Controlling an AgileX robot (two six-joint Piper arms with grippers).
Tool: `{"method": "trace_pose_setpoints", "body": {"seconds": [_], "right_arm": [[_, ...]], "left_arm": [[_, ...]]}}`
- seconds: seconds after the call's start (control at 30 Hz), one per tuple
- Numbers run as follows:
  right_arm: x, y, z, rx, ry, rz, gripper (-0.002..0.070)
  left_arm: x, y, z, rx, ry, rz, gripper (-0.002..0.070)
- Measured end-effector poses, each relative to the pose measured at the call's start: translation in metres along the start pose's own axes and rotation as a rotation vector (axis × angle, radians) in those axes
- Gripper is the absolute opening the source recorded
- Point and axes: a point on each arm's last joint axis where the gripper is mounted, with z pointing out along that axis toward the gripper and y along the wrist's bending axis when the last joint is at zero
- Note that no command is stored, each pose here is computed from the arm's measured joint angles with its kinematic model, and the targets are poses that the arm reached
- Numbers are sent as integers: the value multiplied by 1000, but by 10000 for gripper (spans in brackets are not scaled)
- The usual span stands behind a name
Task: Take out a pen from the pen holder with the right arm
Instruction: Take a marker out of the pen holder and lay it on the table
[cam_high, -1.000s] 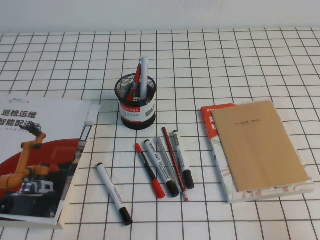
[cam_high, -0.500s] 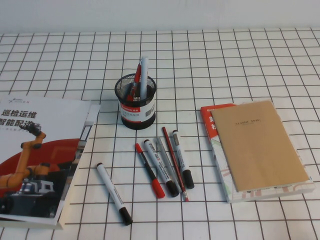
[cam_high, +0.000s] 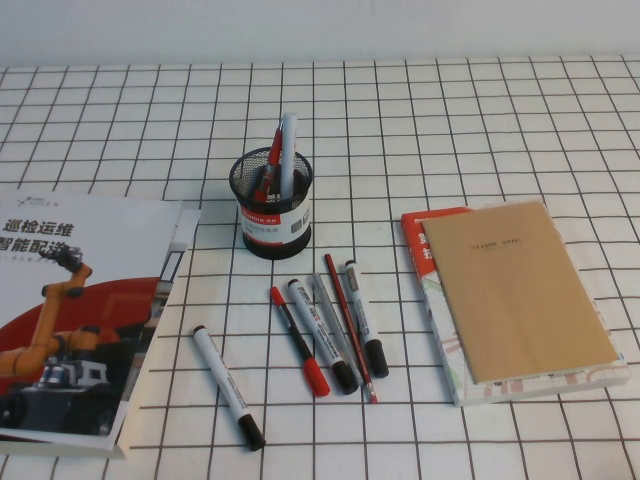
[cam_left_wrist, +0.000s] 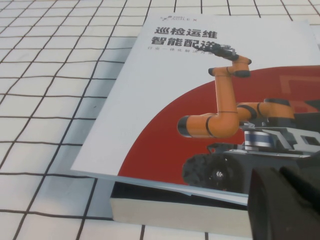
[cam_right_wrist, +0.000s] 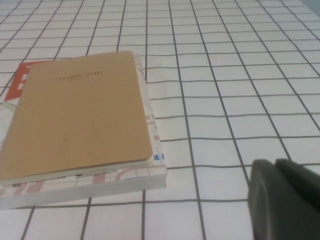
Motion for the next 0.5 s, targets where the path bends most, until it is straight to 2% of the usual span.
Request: {"method": "trace_pose_setpoints", "body": {"seconds": [0.5], "right_arm": [[1, 0, 0, 0, 13, 0, -16]], "left_arm": [[0, 0, 0, 0, 0, 0, -3]]}}
